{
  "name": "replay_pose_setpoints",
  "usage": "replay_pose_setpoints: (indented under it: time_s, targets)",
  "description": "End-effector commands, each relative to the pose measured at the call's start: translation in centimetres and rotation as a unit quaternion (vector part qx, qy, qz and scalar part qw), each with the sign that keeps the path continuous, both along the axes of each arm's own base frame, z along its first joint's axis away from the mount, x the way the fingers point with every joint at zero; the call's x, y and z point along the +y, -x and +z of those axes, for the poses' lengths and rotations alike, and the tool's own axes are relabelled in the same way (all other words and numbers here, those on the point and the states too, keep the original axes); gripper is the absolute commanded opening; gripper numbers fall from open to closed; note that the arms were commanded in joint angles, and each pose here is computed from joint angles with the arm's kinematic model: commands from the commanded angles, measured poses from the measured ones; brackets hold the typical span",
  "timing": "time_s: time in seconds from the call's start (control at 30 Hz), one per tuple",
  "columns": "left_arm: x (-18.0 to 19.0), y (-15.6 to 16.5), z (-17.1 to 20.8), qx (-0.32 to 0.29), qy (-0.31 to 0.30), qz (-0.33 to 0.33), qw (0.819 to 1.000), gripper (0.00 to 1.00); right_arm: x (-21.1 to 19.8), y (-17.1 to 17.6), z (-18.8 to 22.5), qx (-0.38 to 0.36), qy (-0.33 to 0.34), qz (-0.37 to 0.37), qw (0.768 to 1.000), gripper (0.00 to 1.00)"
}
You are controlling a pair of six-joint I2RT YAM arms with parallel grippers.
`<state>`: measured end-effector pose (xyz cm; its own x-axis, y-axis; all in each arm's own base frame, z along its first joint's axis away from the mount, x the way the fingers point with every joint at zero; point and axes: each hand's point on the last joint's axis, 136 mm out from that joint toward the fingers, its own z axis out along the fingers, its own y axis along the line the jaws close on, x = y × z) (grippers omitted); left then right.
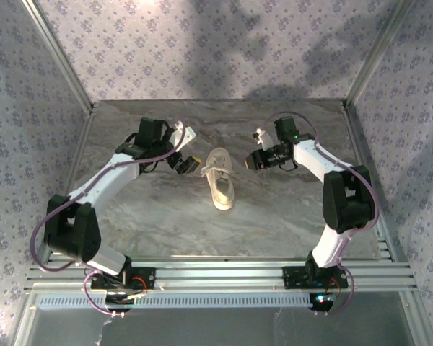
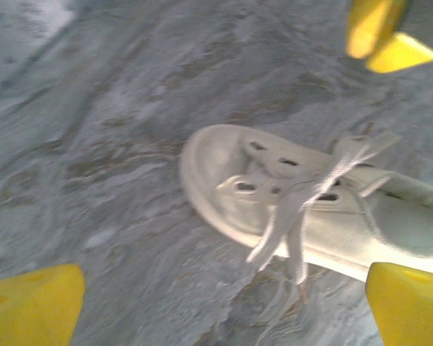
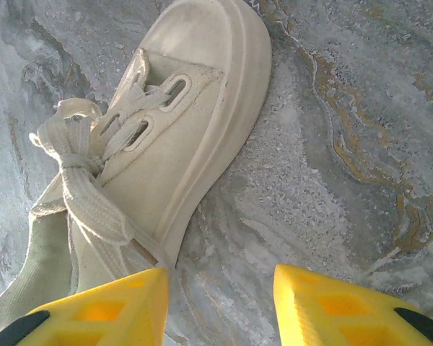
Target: Tie the shoes
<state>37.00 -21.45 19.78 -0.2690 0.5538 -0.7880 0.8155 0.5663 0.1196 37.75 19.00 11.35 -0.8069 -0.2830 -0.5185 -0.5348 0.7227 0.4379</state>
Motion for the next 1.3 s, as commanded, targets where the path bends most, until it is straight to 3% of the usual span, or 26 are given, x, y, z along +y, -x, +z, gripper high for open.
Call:
replay_pose_setpoints:
  time_s: [0.0,0.13,0.3,0.47,0.53,0.57,0.6,0.73,0.87,1.0,1.1,1.27]
  targets:
    - [3.1,-1.1,1.8,-0.038,0.016,0.09,0.995,0.99,0.3,-0.1,1.9,-0.044,-0.003,-0.001,0.999,0.44]
    - [6.7,-1.2,1.5,-0.052,0.028,0.19,0.98,0.99,-0.6,1.0,0.3,-0.036,0.021,-0.021,0.999,0.44]
    - [11.3,0.3,-0.3,-0.043,0.037,0.297,0.953,0.99,-2.7,0.6,1.2,-0.08,0.034,-0.069,0.994,0.49]
    - [17.2,3.0,-1.9,-0.057,0.033,0.421,0.905,0.99,-5.9,0.4,2.3,-0.141,0.077,-0.137,0.977,0.61]
    - [19.6,4.5,-2.9,-0.066,0.036,0.474,0.878,0.99,-7.8,0.6,2.7,-0.168,0.097,-0.18,0.964,0.67]
    - [20.3,5.2,-3.4,-0.068,0.038,0.486,0.871,0.99,-8.8,0.7,2.8,-0.179,0.107,-0.203,0.957,0.76]
    - [21.0,5.9,-4.1,-0.069,0.042,0.5,0.862,0.99,-10.2,0.9,2.9,-0.191,0.12,-0.234,0.945,1.0]
    - [23.2,7.9,-7.0,-0.069,0.056,0.551,0.83,0.99,-14.9,1.7,3.1,-0.23,0.183,-0.332,0.896,0.99]
    - [23.6,8.3,-8.9,-0.062,0.046,0.559,0.825,0.99,-17.8,2.6,2.4,-0.236,0.229,-0.379,0.865,0.99]
    - [23.6,7.1,-8.6,-0.082,0.028,0.545,0.834,0.99,-19.1,3.5,0.3,-0.24,0.245,-0.378,0.86,0.99]
    - [24.0,6.1,-8.1,-0.107,0.041,0.546,0.83,0.99,-19.6,3.7,-1.1,-0.25,0.221,-0.39,0.858,0.99]
    - [23.0,4.2,-7.5,-0.129,0.088,0.506,0.848,0.99,-19.5,3.0,-0.7,-0.304,0.185,-0.379,0.854,0.99]
